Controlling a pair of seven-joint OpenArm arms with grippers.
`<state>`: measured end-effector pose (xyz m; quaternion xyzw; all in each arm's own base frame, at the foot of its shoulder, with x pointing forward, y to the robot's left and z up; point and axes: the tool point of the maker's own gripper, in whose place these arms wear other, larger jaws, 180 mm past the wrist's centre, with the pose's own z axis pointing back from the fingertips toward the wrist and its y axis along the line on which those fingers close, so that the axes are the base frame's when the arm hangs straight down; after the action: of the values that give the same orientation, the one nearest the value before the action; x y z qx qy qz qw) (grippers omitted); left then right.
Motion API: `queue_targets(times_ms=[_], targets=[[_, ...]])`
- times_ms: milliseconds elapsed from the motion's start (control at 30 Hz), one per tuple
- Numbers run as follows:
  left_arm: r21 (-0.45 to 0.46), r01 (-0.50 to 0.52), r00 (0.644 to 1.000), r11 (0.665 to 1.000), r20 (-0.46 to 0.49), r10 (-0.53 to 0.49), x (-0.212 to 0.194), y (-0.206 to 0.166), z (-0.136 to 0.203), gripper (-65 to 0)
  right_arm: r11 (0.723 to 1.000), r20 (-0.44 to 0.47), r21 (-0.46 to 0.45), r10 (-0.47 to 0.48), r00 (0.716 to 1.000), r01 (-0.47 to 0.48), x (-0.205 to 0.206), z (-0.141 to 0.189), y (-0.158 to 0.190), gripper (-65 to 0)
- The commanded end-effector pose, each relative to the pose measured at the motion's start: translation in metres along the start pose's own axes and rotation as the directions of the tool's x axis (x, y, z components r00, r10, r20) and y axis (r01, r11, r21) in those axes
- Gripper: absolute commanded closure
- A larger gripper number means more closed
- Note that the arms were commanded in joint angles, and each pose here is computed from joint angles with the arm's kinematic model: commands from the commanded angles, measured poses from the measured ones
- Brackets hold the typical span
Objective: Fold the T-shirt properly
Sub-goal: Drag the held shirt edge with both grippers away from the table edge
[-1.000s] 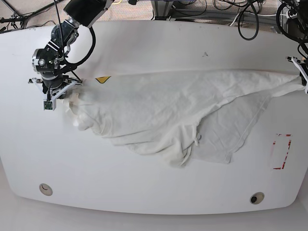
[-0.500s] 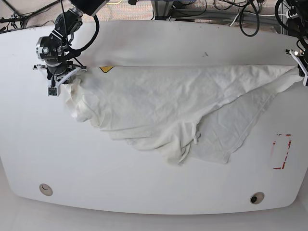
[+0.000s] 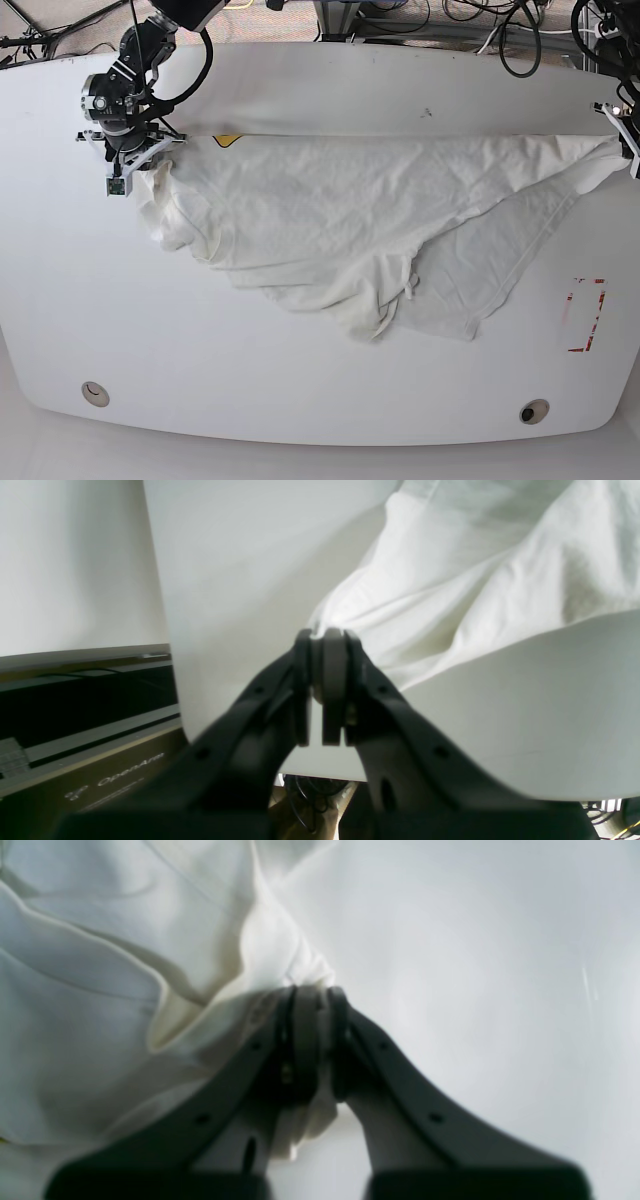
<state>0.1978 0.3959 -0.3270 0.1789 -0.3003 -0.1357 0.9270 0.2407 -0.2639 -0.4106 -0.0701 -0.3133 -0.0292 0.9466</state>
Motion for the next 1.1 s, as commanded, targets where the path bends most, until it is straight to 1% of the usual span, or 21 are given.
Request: queue_targets(times_ms=[0,133,233,333,633,1067], targets=[[0.017,-0.008,1.0,1.0,-0.008,0.008,-0.004,0.01,-0.001,0.0,1.0,0.041,-0.01,0.006,0.999,-0.006,0.012,0.003,-0.004,-1.6],[0.004,-0.025,0.999,1.0,-0.041,0.025,-0.017,0.009,-0.005,0.0,1.0,0.039,-0.011,0.006,0.999,-0.005,0.011,0.003,-0.004,-1.6],[0.011,-0.028,0.997,1.0,-0.071,0.029,-0.031,0.011,0.001,0.0,1.0,0.026,-0.006,0.004,1.0,-0.004,0.006,0.002,-0.003,-1.6],[0.009,-0.025,0.995,1.0,-0.098,0.026,-0.043,0.01,0.005,0.0,1.0,0.011,-0.002,0.007,1.0,-0.007,0.001,0.0,-0.003,-1.4],[-0.031,-0.003,0.984,1.0,-0.176,-0.002,-0.074,0.0,0.013,0.0,1.0,0.004,0.002,0.007,1.0,-0.007,-0.002,-0.001,-0.002,-1.4],[-0.031,0.0,0.984,1.0,-0.178,-0.006,-0.074,-0.001,0.014,0.0,1.0,0.004,0.005,0.007,1.0,-0.007,-0.002,-0.001,-0.001,-1.4]])
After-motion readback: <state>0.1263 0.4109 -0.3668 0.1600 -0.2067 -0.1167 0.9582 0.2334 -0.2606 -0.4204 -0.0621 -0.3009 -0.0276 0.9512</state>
